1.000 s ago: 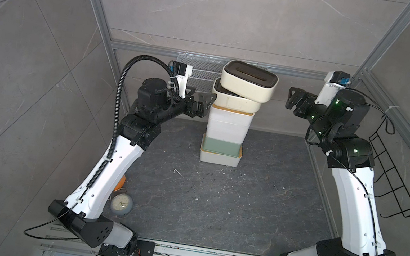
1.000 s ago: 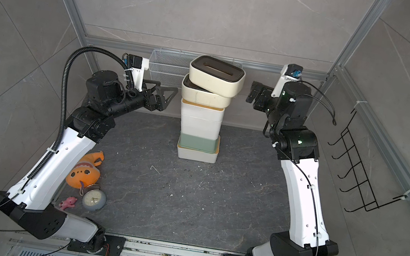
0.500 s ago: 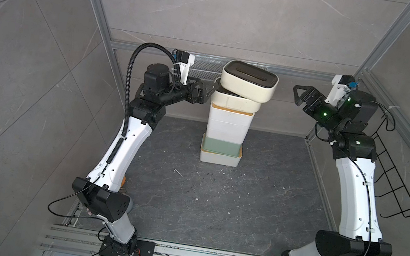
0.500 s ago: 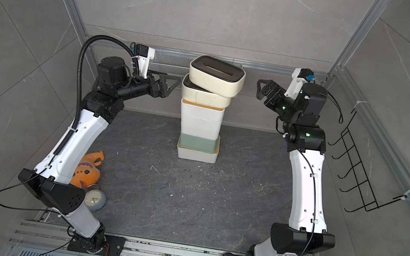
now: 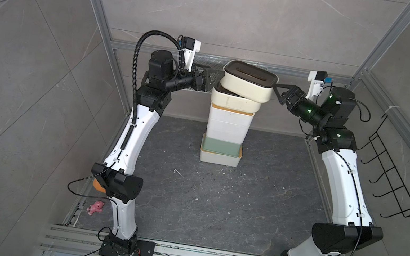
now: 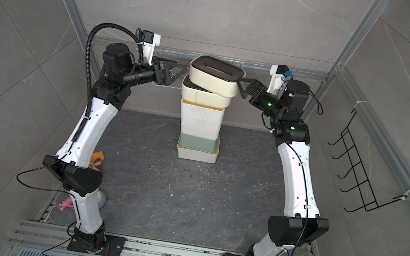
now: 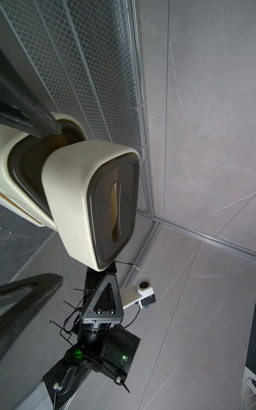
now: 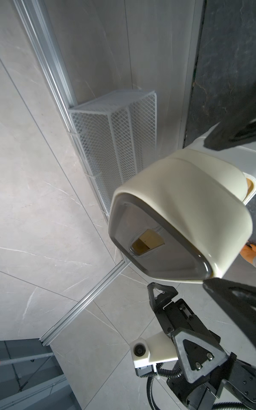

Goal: Stack the tissue boxes
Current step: Adjust the tissue box on the tissue box.

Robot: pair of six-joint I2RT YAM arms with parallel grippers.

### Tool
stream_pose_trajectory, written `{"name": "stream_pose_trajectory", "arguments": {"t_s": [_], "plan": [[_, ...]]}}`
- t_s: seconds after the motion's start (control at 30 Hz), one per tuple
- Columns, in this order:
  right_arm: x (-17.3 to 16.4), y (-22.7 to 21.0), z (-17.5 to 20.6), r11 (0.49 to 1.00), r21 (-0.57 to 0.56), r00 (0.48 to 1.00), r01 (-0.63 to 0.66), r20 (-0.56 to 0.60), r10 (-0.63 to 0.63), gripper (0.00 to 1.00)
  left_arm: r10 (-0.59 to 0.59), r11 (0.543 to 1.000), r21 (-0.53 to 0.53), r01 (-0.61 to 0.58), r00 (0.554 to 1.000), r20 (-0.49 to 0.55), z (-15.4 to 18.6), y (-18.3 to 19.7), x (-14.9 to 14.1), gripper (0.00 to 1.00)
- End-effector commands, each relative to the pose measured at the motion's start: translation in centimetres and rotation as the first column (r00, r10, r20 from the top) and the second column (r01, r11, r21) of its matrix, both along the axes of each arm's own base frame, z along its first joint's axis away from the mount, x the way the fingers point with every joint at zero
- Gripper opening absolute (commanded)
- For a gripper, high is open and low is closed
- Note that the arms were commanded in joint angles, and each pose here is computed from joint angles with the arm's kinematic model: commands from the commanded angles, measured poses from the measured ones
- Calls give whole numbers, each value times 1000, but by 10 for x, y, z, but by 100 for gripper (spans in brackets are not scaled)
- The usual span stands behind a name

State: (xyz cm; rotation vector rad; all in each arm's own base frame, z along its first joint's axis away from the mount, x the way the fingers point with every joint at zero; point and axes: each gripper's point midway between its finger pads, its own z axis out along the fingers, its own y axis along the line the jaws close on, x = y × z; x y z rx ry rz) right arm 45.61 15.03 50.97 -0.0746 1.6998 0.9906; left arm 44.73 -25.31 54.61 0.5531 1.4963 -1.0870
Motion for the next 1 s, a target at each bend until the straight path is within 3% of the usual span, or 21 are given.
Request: {"name": "stream_pose_trajectory", "arguments": {"t_s": [0.0, 0.23, 0.97], "plan": [[-3, 7, 9, 1000, -11, 999, -24, 38, 24, 85, -54, 998, -25, 54, 999, 10, 9, -2, -3, 100], [-5, 16, 7, 999, -31, 998, -41, 44, 43, 79, -84, 996, -34, 84, 996, 7, 8, -7, 3, 99], [-5, 29, 11, 992, -10, 990, -125, 67, 125, 84, -71, 993, -89, 76, 996, 56, 8, -10, 34, 99]]}}
